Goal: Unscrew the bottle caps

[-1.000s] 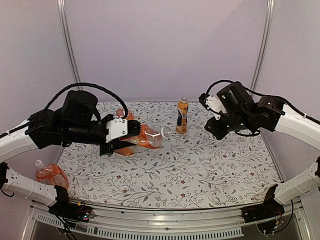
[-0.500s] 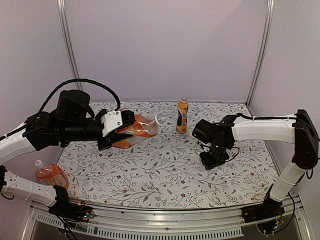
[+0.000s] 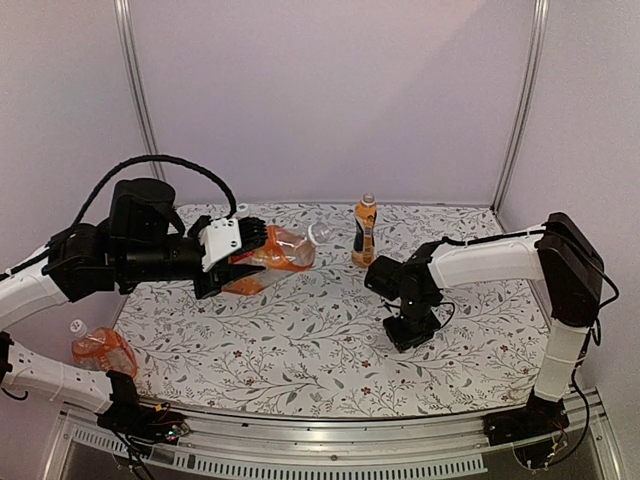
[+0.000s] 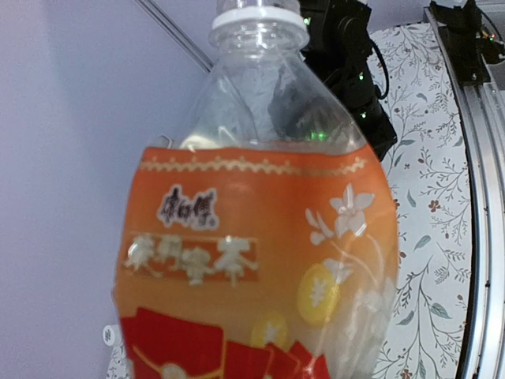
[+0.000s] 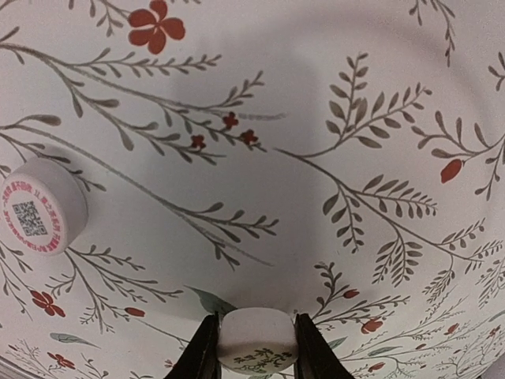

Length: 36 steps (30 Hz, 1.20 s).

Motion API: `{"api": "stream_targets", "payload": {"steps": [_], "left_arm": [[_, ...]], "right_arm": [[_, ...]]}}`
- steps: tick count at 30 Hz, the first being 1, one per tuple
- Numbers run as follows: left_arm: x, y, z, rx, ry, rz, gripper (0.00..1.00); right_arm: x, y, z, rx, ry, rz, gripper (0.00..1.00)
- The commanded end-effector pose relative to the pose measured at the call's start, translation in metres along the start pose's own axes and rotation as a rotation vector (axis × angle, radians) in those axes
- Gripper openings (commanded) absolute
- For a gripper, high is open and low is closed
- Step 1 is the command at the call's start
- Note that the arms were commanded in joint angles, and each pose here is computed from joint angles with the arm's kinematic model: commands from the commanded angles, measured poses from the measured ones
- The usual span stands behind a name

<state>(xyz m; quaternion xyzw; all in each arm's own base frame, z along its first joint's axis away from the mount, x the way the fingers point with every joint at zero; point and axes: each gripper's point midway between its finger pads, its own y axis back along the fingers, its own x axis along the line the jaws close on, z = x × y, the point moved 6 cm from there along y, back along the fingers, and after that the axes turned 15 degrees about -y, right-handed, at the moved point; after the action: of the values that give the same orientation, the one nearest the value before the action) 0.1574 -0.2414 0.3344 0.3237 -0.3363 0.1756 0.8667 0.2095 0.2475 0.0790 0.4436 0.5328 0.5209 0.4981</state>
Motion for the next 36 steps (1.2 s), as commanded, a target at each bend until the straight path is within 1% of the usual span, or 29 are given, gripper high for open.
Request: {"api": "stream_targets", "payload": {"steps": [1,4,6,10,13,17,20,23,25,27,29,32,36], "left_arm": [[0.002,0.002,-0.001,-0.014,0.002,0.019,0.17],[0.003,0.002,0.000,-0.017,0.003,0.019,0.17],[0.004,0.002,0.001,-0.022,0.004,0.019,0.17],[0.005,0.004,0.004,-0.033,0.011,0.007,0.17],[0.005,0.005,0.006,-0.045,0.013,-0.002,0.18],[0.003,0.006,0.008,-0.056,0.014,-0.006,0.18],[0.004,0.009,0.012,-0.075,0.032,-0.021,0.18],[0.005,0.012,0.018,-0.101,0.047,-0.046,0.18],[0.004,0.012,0.021,-0.119,0.060,-0.072,0.18],[0.003,0.013,0.026,-0.142,0.076,-0.103,0.18],[0.001,0.014,0.028,-0.154,0.085,-0.132,0.18],[-0.001,0.014,0.031,-0.163,0.093,-0.156,0.18],[-0.002,0.014,0.034,-0.174,0.101,-0.175,0.18]], "right_arm": [[0.008,-0.003,0.006,-0.010,0.001,0.009,0.35],[0.006,0.001,0.006,-0.014,0.002,0.006,0.52],[0.005,0.008,0.007,-0.023,0.002,0.004,0.62],[0.002,0.037,0.013,-0.081,0.012,0.013,0.77],[0.002,0.075,0.017,-0.158,0.049,0.054,0.82],[0.007,0.136,0.019,-0.340,0.163,0.115,0.82],[0.016,0.186,0.011,-0.513,0.284,0.239,0.82],[0.033,0.237,-0.004,-0.713,0.426,0.451,0.82],[0.038,0.274,-0.022,-0.857,0.561,0.610,0.82],[0.042,0.301,-0.034,-0.974,0.655,0.774,0.82],[0.043,0.324,-0.044,-1.083,0.718,0.913,0.84],[0.044,0.346,-0.053,-1.184,0.772,1.031,0.85],[0.054,0.358,-0.054,-1.207,0.812,1.107,0.86]]}}
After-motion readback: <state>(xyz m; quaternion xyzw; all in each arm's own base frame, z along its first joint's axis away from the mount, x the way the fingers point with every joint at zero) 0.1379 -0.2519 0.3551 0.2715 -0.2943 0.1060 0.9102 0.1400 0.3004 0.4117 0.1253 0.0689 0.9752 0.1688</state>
